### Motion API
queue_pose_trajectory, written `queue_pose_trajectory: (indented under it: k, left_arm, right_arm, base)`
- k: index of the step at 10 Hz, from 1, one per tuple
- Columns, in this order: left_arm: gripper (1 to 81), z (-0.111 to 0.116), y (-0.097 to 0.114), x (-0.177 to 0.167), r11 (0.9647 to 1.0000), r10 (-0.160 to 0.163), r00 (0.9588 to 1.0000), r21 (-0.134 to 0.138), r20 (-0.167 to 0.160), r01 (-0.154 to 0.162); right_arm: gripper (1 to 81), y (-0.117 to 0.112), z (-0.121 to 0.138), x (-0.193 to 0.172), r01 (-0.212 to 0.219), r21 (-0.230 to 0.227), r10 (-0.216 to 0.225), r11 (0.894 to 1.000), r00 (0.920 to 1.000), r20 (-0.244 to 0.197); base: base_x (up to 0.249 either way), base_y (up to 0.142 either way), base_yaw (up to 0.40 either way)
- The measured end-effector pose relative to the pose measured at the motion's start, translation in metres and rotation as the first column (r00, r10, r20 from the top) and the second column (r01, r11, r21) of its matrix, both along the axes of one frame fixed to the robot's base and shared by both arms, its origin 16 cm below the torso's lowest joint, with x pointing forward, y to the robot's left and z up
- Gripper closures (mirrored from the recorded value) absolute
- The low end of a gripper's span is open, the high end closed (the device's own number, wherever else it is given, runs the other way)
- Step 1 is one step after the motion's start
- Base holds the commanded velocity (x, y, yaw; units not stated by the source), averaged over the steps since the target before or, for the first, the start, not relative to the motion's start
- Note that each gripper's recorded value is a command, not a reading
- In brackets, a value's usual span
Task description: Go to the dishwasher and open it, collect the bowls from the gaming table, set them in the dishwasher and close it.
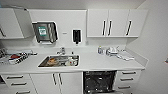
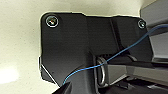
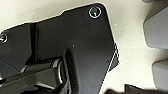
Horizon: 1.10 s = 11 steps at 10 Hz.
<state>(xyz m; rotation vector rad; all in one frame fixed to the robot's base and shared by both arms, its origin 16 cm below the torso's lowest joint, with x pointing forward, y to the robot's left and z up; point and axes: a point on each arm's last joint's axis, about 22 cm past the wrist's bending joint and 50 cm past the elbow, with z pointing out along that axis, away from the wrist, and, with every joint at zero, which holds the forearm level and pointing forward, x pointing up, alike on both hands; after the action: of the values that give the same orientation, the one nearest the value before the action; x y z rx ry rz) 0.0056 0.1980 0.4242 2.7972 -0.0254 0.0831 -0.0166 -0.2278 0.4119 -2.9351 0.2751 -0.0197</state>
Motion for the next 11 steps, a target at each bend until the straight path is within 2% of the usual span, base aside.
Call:
queue_pose_trajectory:
  k: [4, 6, 7, 9, 11]
  left_arm:
    - [1.0, 0.0, 0.002, 0.0, 1.0, 0.0, 1.0, 0.002, 0.001, 0.0]
    - [1.0, 0.0, 0.01, 0.006, 0.9999, 0.001, 0.9999, 0.012, 0.01, -0.001]
    - [1.0, 0.0, 0.007, -0.001, 1.0, -0.003, 1.0, 0.009, -0.005, 0.003]
    - [1.0, 0.0, 0.008, -0.001, 0.9999, -0.006, 1.0, 0.01, -0.005, 0.006]
    - [1.0, 0.0, 0.006, 0.001, 1.0, -0.005, 1.0, 0.008, 0.0, 0.005]
  right_arm:
    - [1.0, 0.001, 0.0, 0.0, 0.002, 0.004, -0.002, 1.0, 1.0, 0.001]
    - [1.0, 0.005, 0.0, -0.031, 0.031, 0.011, -0.031, 0.999, 0.9987, -0.041]
    - [1.0, 0.01, 0.001, -0.036, 0.051, 0.018, -0.05, 0.999, 0.9974, -0.052]
    - [1.0, 0.021, 0.001, -0.039, 0.067, 0.037, -0.064, 0.997, 0.9962, -0.059]
    - [1.0, 0.018, 0.001, -0.034, 0.066, 0.034, -0.064, 0.997, 0.9965, -0.052]
  base:
    - [0.0, 0.0, 0.321]
    - [0.0, 0.0, 0.343]
    - [0.0, 0.0, 0.343]
    - [0.0, 0.0, 0.343]
    - [0.0, 0.0, 0.342]
